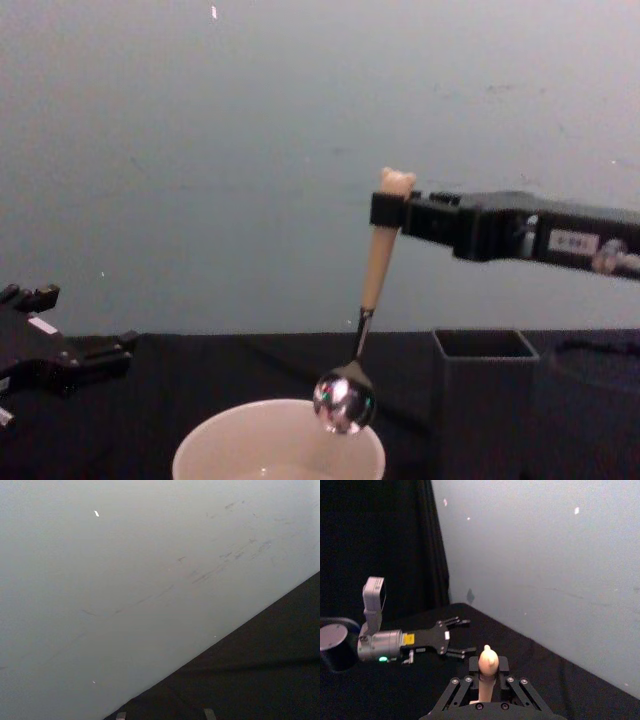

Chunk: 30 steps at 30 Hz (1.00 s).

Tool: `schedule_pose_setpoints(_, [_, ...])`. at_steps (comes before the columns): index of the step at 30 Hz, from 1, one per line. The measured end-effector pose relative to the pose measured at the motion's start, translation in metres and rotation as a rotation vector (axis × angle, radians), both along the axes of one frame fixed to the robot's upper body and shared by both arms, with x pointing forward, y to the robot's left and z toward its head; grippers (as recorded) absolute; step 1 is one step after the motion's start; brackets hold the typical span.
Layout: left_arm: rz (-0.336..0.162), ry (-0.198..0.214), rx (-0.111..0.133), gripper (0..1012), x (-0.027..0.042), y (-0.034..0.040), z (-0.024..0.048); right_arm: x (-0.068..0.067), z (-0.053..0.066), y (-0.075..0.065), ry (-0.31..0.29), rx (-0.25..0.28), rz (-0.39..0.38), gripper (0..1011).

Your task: Pick up the stirring spoon with one hand, stir inside the cup, then place it back in its original position.

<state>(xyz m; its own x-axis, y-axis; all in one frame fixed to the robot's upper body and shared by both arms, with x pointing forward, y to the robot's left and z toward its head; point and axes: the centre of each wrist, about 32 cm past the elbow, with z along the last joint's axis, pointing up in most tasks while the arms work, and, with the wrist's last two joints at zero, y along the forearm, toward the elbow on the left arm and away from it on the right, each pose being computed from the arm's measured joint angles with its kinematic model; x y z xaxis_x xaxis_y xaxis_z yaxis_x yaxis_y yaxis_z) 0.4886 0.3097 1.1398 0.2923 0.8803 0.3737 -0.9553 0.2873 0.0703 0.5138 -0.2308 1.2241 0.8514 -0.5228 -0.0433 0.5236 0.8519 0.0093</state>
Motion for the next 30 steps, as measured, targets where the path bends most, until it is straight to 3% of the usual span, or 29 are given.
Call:
schedule_pose_setpoints(13, [0.000,0.000,0.000,1001,0.0000,0.0000,0.0000,0.006,-0.018,0.014,-0.016,-0.081,0.061,211])
schedule_pose_setpoints(30, [0.000,0.000,0.000,1001,0.0000,0.0000,0.0000,0.000,-0.031,0.028,0.002,-0.131,0.127,211])
